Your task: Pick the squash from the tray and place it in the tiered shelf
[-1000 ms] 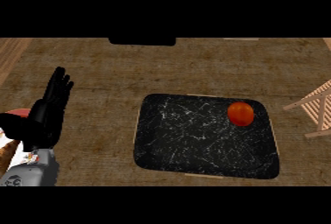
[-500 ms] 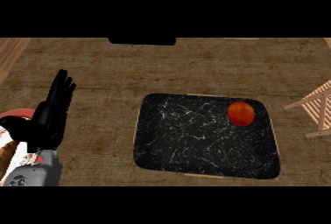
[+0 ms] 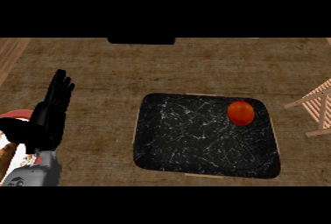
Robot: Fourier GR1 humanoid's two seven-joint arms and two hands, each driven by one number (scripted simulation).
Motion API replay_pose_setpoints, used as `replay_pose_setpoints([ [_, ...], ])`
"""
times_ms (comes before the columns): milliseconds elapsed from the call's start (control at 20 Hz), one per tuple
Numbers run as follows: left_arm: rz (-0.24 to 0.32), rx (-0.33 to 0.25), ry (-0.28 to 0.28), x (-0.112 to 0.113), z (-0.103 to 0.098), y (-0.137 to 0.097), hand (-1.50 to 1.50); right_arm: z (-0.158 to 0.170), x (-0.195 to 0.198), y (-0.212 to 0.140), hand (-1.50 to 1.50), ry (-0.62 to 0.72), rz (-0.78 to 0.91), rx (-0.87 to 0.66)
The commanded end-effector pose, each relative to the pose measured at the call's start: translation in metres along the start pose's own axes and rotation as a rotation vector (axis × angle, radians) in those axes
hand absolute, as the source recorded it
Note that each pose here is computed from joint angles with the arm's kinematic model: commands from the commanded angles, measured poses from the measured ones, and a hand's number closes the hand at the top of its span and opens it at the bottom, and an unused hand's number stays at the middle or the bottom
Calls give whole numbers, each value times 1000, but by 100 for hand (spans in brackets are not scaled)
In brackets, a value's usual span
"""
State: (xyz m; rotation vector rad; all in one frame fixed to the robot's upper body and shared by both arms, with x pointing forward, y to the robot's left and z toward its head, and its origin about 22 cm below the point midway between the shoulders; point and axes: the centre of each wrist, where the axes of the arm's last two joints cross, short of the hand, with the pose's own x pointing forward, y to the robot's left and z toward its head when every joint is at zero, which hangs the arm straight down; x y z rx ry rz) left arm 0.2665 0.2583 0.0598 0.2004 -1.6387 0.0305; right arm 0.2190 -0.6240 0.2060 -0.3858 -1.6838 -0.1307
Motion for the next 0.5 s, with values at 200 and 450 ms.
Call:
replay_pose_setpoints([
  [200,8,6,0,1,3,0,0,18,-8,-14,-150,-20,-48,75],
  [450,-13,12,4,-4,6,6,0,21,-8,-17,-150,-26,-63,75],
])
